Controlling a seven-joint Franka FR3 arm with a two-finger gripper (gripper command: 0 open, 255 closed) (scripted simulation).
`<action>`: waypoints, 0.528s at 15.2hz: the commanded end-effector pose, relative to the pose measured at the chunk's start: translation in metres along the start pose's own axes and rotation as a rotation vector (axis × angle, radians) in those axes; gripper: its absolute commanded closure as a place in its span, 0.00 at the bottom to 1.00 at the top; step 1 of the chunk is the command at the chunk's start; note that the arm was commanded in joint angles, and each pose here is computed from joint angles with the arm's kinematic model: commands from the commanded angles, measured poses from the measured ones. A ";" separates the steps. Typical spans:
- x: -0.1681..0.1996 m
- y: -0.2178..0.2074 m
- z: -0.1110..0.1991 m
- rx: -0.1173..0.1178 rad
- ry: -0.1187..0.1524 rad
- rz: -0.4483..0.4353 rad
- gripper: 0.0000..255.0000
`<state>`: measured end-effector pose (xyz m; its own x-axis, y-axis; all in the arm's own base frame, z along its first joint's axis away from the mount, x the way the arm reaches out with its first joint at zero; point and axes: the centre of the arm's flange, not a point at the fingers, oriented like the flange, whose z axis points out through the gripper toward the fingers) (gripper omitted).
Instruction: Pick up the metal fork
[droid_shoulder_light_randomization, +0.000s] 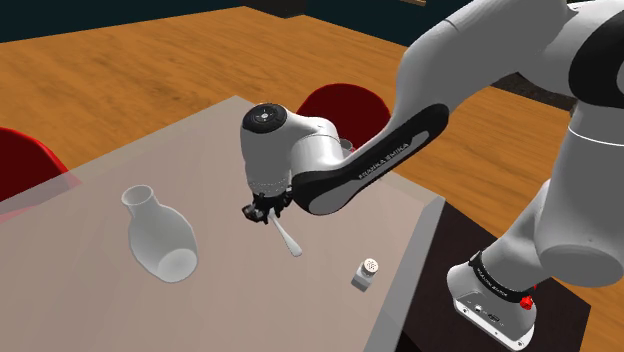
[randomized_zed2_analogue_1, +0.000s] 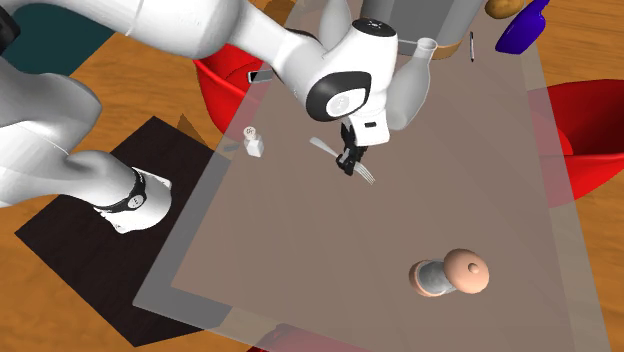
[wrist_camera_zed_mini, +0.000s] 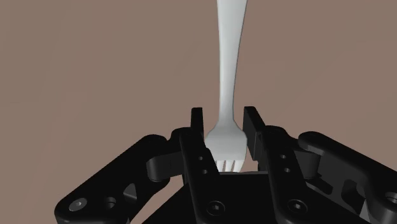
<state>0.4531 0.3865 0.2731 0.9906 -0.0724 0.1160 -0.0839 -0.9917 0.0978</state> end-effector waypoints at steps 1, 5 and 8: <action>0.002 0.000 -0.011 0.000 0.000 0.000 1.00; 0.004 0.002 -0.031 0.000 0.000 0.000 1.00; 0.006 0.004 -0.047 0.000 0.000 0.000 1.00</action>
<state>0.4540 0.3868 0.3155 0.9906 -0.0722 0.1161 -0.0837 -0.9917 0.0977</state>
